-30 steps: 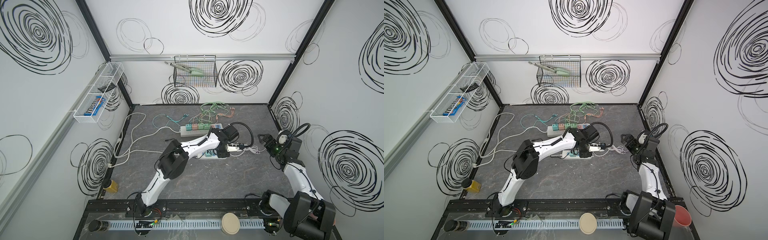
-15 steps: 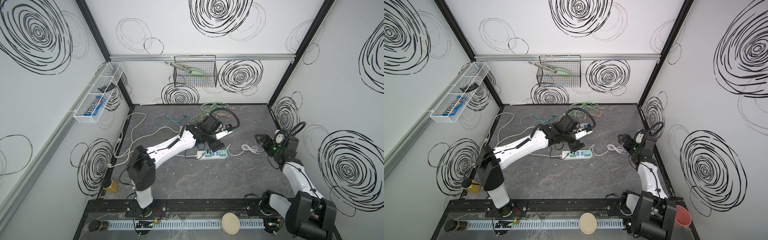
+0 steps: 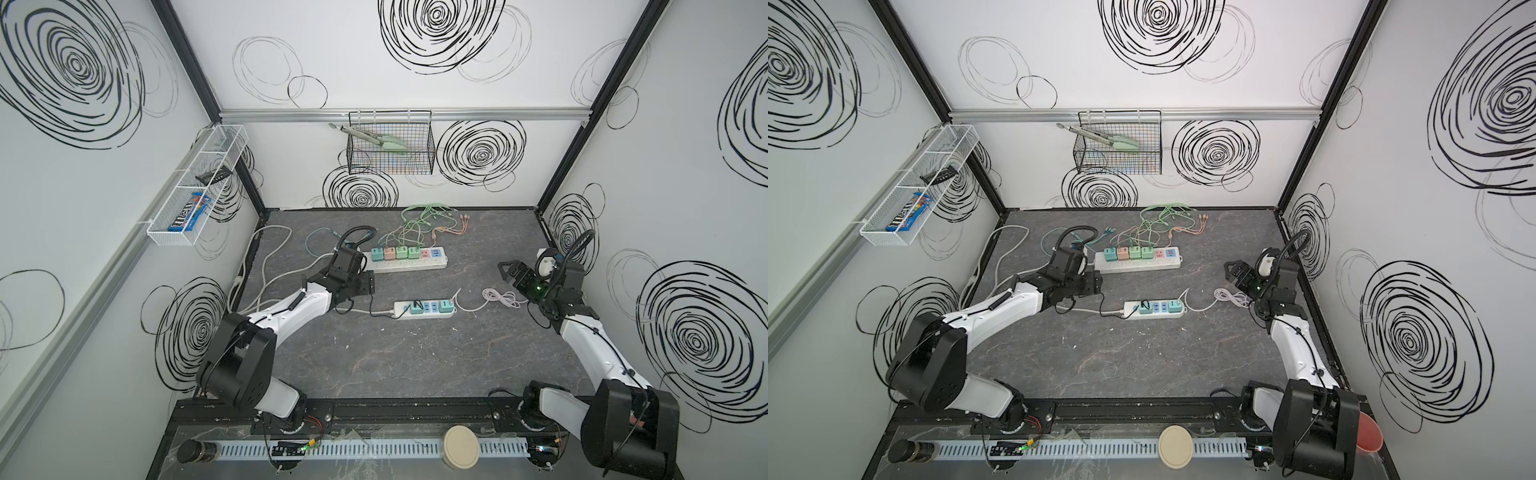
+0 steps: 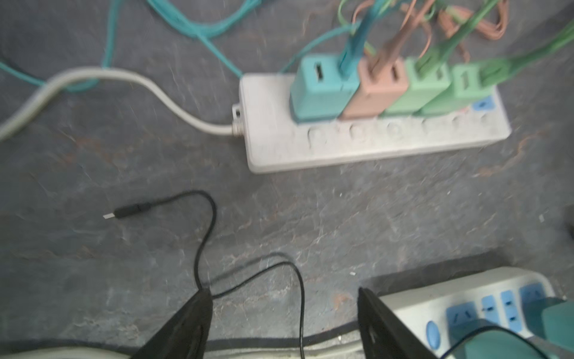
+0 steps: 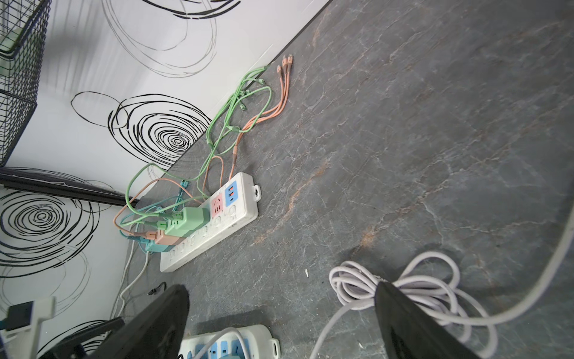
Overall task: Insert plugs into power strip
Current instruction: Pick up the power cord from the socket.
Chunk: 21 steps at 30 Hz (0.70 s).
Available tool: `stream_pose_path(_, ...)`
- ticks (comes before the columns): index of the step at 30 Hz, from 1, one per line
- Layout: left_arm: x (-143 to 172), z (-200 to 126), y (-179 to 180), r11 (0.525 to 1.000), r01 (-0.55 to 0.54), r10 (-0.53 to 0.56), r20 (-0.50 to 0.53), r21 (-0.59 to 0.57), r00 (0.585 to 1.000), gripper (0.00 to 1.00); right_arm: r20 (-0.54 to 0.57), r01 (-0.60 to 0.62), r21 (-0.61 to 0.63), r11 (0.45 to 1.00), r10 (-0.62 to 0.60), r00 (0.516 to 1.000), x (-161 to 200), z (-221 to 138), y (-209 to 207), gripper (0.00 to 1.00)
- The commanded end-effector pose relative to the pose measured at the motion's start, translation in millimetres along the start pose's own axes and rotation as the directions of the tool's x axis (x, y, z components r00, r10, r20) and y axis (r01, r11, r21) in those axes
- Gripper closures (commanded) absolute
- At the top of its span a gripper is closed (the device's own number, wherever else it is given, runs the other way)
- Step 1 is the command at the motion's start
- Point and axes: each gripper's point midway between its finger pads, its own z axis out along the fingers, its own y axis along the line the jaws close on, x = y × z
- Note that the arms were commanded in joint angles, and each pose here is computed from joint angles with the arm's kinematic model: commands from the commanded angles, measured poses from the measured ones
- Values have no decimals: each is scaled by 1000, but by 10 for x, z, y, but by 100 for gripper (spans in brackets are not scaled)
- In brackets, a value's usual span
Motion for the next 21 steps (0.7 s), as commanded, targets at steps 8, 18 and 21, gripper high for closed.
stream_pose_path(8,312,423,-146,987,-102,90,-98,-125,991,38,-12,23,33,999,-23,1000,11,55,-26,3)
stream_pose_path(18,277,380,-35,987,-80,69,-85,-137,994,100,-2,30,51,998,-29,1000,-10,58,-53,3)
stream_pose_path(21,-94,55,-25,997,-5,9,42,-77,999,100,10,41,64,997,-41,999,-40,46,-63,3)
